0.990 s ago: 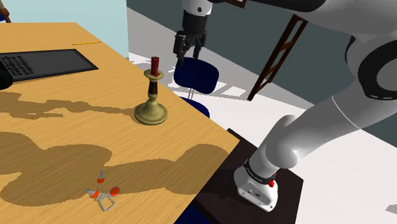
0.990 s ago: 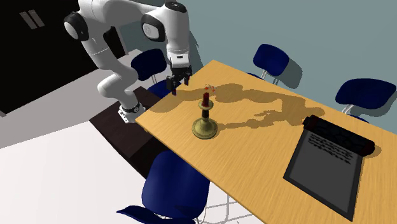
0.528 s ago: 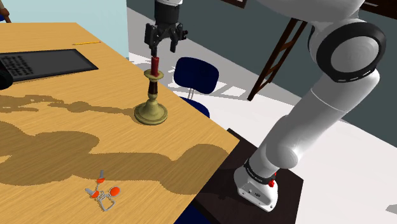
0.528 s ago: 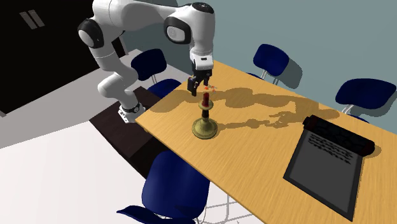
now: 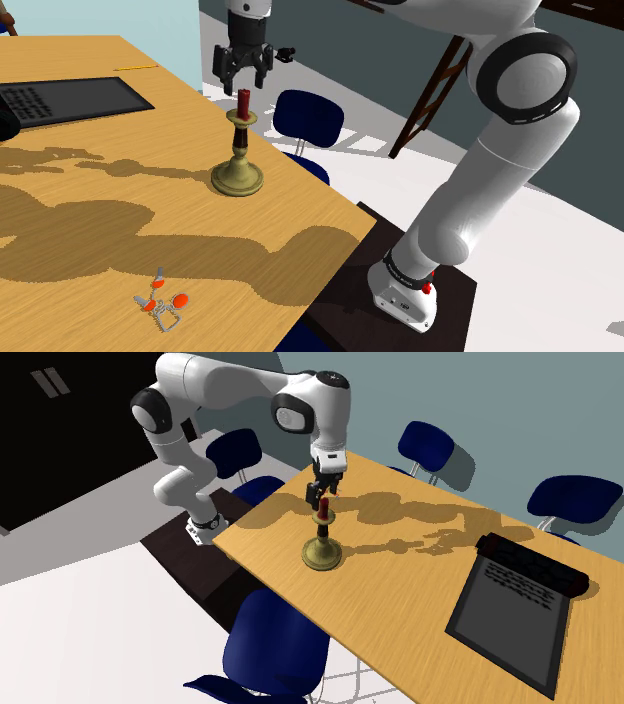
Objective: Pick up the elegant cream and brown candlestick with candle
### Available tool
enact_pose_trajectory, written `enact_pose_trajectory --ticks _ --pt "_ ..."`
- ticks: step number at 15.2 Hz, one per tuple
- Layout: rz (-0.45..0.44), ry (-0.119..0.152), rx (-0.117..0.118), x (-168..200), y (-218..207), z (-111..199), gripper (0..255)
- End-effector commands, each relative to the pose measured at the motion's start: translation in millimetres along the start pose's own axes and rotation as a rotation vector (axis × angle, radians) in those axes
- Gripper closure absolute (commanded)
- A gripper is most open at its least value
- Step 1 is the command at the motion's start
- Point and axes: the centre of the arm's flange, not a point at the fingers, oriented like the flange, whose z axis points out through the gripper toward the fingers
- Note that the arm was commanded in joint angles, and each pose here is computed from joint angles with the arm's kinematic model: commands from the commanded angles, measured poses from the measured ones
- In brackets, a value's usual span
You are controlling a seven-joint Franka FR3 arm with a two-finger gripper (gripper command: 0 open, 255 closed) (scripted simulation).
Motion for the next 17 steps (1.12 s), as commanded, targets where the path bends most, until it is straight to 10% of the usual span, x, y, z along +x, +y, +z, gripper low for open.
enact_pose_trajectory --ticks 1,3,4,17 --pt "0.000 0.000 0.000 -0.1 -0.4 15.1 0" --pt "0.000 0.000 0.000 -0.1 -0.4 15.1 0" --pt "0.000 0.000 0.000 -0.2 0.0 15.4 255" --pt "0.000 0.000 0.000 -0.1 0.0 -6.0 255"
